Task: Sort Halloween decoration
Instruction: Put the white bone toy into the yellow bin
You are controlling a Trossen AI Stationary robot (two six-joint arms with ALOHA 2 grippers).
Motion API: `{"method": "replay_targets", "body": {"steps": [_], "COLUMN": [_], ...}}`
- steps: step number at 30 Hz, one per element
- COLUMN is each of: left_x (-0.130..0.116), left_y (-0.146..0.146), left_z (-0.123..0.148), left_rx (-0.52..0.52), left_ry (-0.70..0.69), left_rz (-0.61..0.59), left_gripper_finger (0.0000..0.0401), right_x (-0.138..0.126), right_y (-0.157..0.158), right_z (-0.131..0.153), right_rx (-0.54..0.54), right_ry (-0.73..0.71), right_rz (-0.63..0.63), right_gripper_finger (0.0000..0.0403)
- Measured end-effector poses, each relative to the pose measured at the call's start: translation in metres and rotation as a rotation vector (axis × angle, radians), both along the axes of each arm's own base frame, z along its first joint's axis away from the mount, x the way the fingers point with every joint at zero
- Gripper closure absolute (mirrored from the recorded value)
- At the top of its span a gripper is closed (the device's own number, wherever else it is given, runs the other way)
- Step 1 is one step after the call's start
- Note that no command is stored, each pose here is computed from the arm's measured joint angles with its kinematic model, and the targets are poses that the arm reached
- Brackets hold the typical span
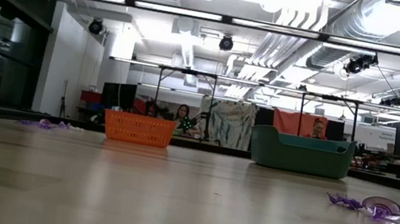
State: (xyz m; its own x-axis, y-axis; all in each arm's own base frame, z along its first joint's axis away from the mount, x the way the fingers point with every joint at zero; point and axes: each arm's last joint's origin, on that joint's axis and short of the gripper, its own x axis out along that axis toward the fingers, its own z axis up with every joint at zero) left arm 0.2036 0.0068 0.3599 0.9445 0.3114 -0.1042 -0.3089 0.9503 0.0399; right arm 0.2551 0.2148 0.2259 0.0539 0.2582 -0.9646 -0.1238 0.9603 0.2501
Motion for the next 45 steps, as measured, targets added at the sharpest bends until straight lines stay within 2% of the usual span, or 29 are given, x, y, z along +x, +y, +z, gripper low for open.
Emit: {"method": "replay_targets", "body": {"steps": [4,17,23,31,39,45], "left_x": [0.0,-0.001,-0.001,-0.001,-0.001,-0.001], "left_y": [0.0,0.0,0.0,0.0,0.0,0.0], "left_z": [-0.002,-0.005,-0.007,-0.007,-0.007,-0.008], "left_rx": [0.0,0.001,0.001,0.001,0.001,0.001], "left_ry": [0.024,0.059,0.074,0.075,0.076,0.081], "left_rz": [0.0,0.0,0.0,0.0,0.0,0.0], "left_gripper_finger": [0.0265,0.0265,0.0265,0.0265,0.0265,0.0265], "right_x": [0.003,0.012,0.013,0.015,0.015,0.015], "right_y": [0.001,0.007,0.009,0.007,0.006,0.007], "right_z": [-0.013,-0.046,-0.064,-0.07,-0.074,-0.087], "right_rx": [-0.034,-0.041,-0.068,-0.105,-0.118,-0.124], "right_ry": [0.046,0.161,0.23,0.247,0.263,0.321], "right_rz": [0.011,0.034,-0.002,-0.054,-0.05,-0.054], "right_gripper_finger": [0.0233,0.0233,0.0233,0.0233,0.0233,0.0233]}}
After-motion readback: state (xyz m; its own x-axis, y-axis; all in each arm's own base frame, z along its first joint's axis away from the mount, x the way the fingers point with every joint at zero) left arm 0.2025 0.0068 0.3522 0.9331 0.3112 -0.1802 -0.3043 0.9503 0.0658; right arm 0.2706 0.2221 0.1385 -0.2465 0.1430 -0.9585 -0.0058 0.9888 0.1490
